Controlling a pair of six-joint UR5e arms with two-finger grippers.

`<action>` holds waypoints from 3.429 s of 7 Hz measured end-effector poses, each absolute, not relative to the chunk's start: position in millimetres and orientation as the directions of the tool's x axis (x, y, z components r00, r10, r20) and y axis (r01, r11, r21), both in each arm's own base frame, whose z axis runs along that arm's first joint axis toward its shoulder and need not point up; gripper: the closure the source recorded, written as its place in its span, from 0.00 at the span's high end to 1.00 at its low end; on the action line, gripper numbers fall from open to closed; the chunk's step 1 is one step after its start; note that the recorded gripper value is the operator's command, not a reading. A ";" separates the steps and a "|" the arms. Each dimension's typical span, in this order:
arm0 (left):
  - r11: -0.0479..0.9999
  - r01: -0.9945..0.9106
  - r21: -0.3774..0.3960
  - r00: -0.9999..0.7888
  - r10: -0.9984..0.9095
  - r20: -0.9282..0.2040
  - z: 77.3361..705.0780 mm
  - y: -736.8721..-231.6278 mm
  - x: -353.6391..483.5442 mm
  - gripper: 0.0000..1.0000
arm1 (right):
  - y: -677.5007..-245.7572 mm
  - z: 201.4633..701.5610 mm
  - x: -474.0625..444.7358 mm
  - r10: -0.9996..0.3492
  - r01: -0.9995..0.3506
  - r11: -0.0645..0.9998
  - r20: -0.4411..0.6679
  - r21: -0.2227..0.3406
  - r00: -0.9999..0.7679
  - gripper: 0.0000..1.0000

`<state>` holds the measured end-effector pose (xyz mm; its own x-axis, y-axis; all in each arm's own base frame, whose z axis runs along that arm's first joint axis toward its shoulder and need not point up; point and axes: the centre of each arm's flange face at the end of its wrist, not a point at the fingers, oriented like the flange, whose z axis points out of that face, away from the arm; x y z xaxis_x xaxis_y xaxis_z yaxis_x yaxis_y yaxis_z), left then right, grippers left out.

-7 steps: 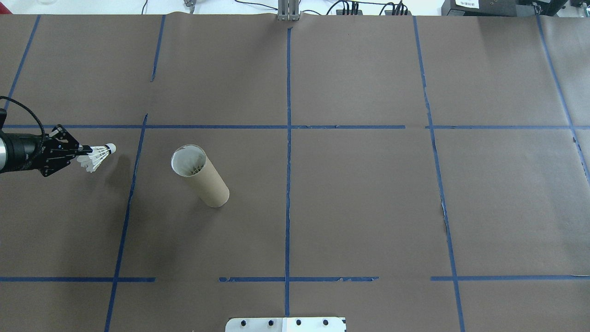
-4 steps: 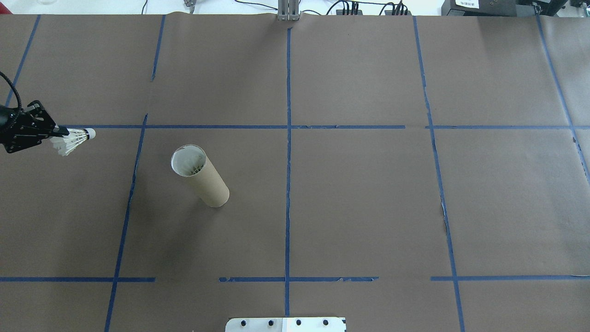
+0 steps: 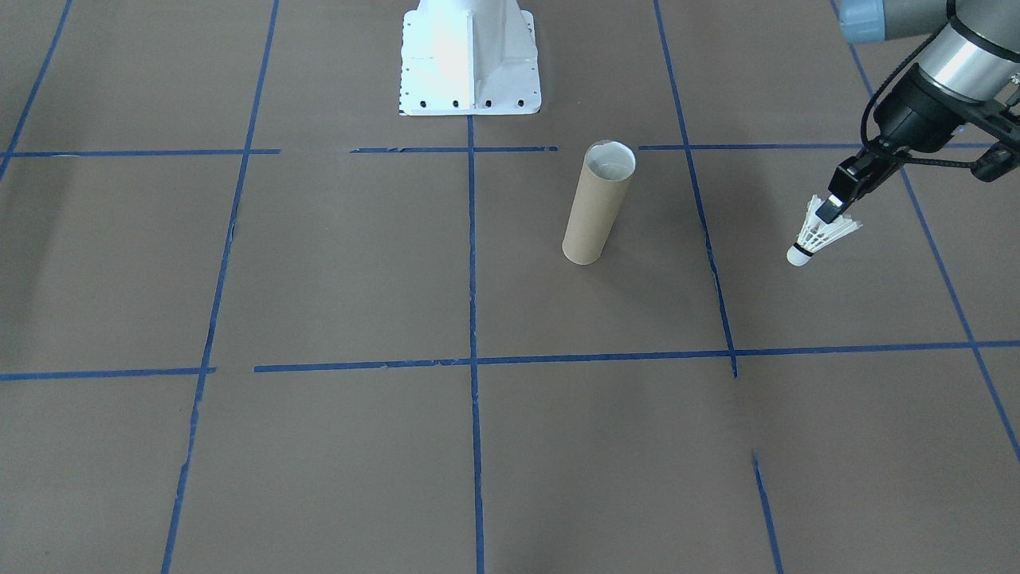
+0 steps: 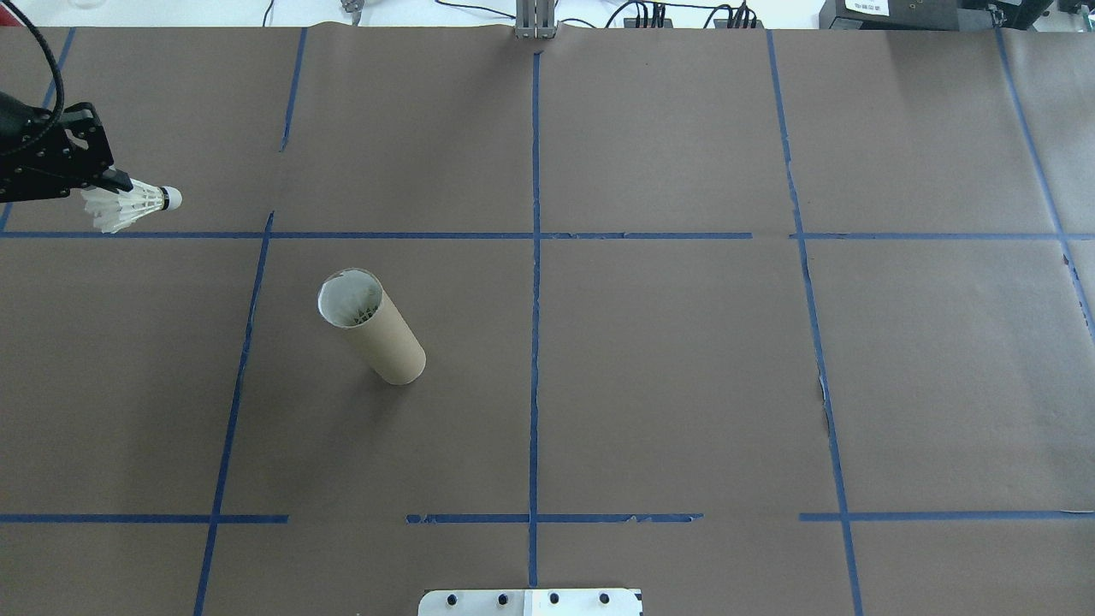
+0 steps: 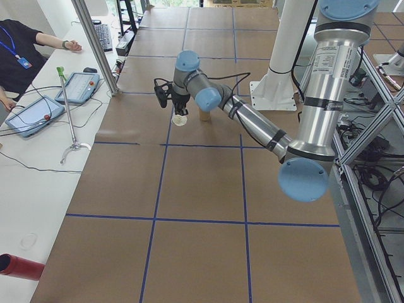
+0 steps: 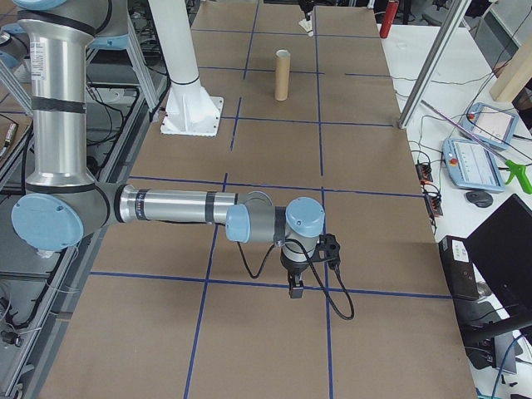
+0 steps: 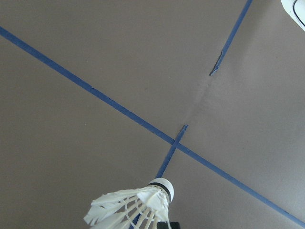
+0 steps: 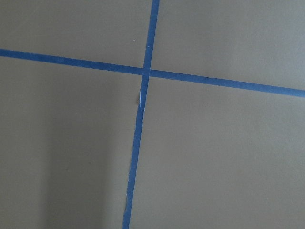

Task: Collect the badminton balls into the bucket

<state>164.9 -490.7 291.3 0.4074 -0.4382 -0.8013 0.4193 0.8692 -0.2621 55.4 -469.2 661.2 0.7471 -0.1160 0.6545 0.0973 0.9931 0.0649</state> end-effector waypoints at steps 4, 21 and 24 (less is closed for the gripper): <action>0.896 0.351 -0.273 0.532 -0.431 -0.729 115.4 -475.2 228.3 0.00 | -469.2 661.2 55.4 -0.116 0.097 0.993 0.655 0.065 0.747 1.00; 0.988 0.154 -0.014 0.735 -0.125 -0.666 127.4 -500.7 249.3 1.00 | -469.1 661.3 55.4 -0.116 0.097 0.993 0.655 0.064 0.747 1.00; 0.988 0.020 0.153 0.721 0.092 -0.687 307.6 -553.6 146.8 1.00 | -469.1 661.4 55.4 -0.116 0.097 0.993 0.655 0.064 0.747 1.00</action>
